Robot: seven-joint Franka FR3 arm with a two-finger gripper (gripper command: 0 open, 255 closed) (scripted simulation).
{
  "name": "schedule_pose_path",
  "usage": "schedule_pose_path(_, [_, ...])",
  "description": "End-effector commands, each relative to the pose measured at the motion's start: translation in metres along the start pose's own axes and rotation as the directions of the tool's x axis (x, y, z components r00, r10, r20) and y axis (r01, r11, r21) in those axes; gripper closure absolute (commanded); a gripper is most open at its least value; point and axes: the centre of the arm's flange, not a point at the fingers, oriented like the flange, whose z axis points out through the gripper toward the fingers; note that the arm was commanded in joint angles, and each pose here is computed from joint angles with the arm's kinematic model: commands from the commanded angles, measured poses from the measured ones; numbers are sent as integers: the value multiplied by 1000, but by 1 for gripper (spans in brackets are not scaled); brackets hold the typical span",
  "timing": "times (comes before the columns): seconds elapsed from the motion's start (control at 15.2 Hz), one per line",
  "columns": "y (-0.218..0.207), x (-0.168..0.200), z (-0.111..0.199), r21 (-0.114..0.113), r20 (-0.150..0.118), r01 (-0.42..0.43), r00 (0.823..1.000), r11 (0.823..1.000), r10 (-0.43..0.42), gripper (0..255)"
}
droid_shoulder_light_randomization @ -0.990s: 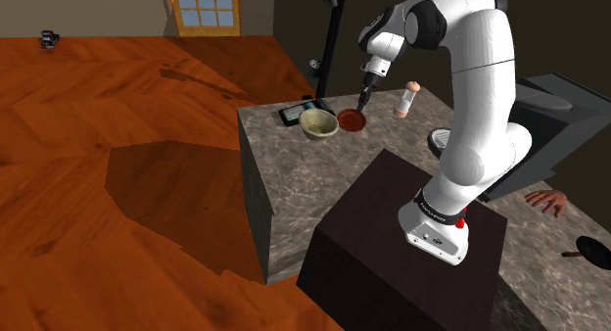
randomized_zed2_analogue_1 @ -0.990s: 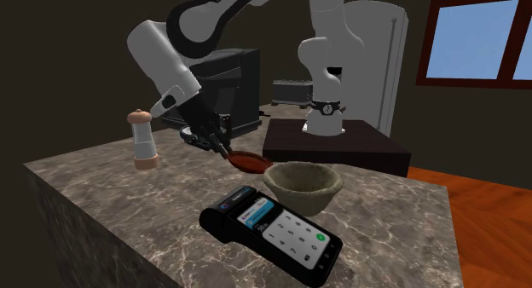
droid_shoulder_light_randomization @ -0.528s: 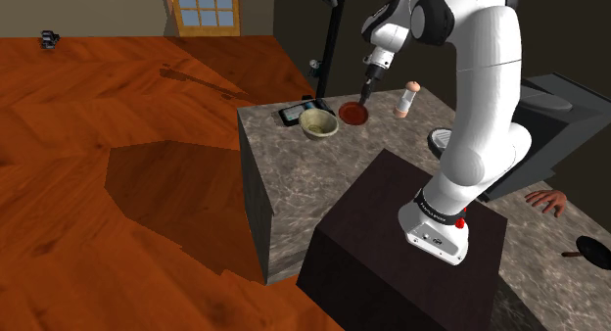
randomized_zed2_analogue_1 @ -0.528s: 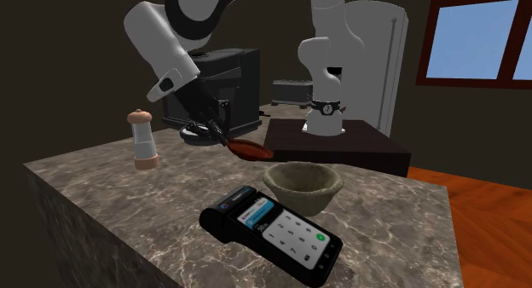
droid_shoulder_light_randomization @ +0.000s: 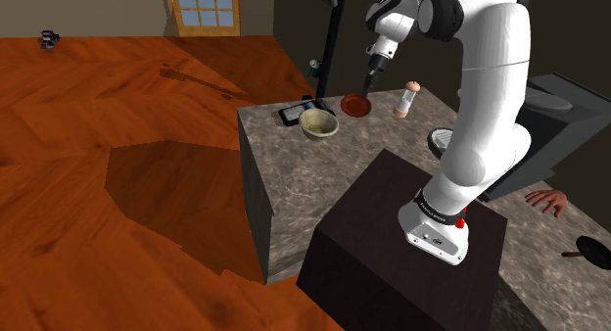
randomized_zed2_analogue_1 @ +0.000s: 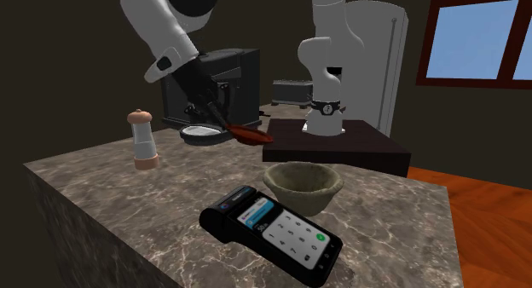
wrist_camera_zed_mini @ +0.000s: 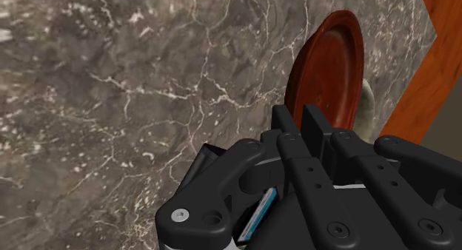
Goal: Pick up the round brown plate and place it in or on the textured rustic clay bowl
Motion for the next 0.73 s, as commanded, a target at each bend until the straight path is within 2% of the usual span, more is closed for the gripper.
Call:
schedule_pose_path(0.0, [-5, -1, -9, 0, 0, 0, 1000, 1000, 0, 255])
schedule_pose_path(0.2, [-12, -2, -20, 0, 0, 0, 1000, 1000, 0, 255])
schedule_pose_path(0.66, [-77, 61, 1, 0, 0, 0, 1000, 1000, 0, 255])
